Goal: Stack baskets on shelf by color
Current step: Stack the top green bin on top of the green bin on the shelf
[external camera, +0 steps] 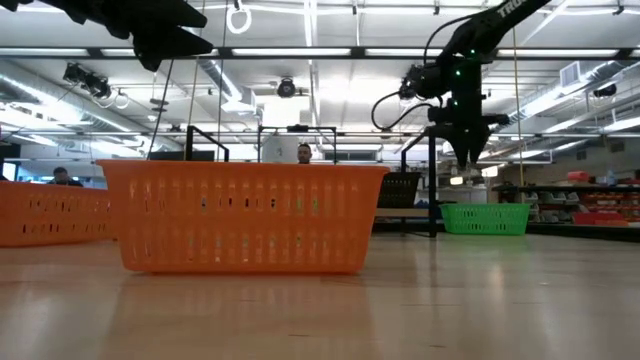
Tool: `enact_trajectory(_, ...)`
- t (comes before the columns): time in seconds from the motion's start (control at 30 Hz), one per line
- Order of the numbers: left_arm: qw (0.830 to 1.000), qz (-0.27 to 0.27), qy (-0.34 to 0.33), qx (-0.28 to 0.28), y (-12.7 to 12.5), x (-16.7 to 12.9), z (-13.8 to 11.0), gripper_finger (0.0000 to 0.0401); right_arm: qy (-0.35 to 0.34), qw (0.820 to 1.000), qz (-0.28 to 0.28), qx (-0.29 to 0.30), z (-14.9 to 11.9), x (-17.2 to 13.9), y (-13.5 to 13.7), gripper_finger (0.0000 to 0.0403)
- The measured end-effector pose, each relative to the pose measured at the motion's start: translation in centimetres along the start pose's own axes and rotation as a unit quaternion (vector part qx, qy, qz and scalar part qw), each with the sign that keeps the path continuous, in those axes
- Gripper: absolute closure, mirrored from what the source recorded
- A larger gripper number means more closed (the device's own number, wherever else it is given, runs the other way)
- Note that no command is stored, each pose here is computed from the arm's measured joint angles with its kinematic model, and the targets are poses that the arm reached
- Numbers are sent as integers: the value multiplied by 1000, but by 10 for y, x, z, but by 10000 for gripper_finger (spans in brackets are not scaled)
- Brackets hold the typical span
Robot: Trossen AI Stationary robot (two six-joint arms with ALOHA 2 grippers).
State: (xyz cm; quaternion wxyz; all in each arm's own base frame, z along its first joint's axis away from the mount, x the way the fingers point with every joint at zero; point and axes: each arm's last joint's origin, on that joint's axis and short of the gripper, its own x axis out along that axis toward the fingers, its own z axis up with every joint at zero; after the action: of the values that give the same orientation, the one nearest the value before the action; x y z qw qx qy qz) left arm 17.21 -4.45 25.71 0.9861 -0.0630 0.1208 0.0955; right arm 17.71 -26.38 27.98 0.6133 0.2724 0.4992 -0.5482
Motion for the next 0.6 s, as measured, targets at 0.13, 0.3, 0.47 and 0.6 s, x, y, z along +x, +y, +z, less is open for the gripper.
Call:
enact_trajectory(0.13, 1000, 0, 0, 0, 0, 0, 0, 170, 1, 1000, 24, 13, 2, 7, -4, 268)
enact_trajectory(0.3, 1000, 0, 0, 0, 0, 0, 0, 170, 7, 999, 47, 10, -6, 33, -5, 268)
enact_trajectory(0.47, 1000, 1, 0, 0, 0, 0, 0, 170, 38, 997, 66, 19, -21, 58, -12, 268)
enact_trajectory(0.6, 1000, 1, 0, 1, 0, 0, 0, 170, 68, 995, 70, 4, -34, 70, -12, 268)
